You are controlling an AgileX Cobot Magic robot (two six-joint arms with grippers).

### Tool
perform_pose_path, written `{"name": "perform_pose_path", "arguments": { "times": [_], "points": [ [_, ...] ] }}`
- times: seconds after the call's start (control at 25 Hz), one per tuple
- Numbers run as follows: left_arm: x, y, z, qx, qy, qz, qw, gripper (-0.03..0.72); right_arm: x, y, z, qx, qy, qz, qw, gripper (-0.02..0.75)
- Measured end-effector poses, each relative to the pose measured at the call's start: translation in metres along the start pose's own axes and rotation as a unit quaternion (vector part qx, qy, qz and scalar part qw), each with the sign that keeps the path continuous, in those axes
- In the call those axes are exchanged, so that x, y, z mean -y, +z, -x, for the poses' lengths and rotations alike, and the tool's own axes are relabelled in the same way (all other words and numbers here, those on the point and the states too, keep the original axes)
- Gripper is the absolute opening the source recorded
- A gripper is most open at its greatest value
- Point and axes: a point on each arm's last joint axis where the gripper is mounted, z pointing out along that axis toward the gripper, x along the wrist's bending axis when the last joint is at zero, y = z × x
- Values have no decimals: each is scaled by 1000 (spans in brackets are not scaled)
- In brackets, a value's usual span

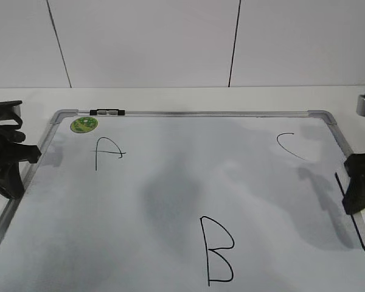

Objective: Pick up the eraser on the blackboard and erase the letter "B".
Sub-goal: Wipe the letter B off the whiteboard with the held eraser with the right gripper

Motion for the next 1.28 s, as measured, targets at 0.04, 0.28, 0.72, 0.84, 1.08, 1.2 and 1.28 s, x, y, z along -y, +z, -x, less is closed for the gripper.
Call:
{"name": "perform_pose_path", "arguments": {
  "times": [0.04, 0.28, 0.72, 0.84, 1.08, 1.2, 1.28],
  "points": [
    [0, 0, 0, 1, 0, -1, 1000, 19, 0, 0, -4, -1, -8, 1, 1000, 540],
    [2, 0, 1, 8, -5, -10, 1000, 19, -1, 4, -40, -6, -49, -6, 999, 540],
    [2, 0, 2, 10, -6, -11, 1000, 19, -17, 54, -120, 3, -130, -61, 990, 540],
    [2, 0, 2, 10, -6, -12, 1000, 19, -26, 72, -128, 10, -132, -78, 988, 540],
    [2, 1, 2, 10, -6, -13, 1000, 19, -32, 79, -132, 18, -132, -102, 986, 540],
    [2, 1, 2, 10, -6, -13, 1000, 19, -30, 79, -137, 24, -142, -102, 984, 540],
    [2, 1, 1, 9, -5, -14, 1000, 19, -26, 80, -144, 32, -161, -100, 981, 540]
  ]
}}
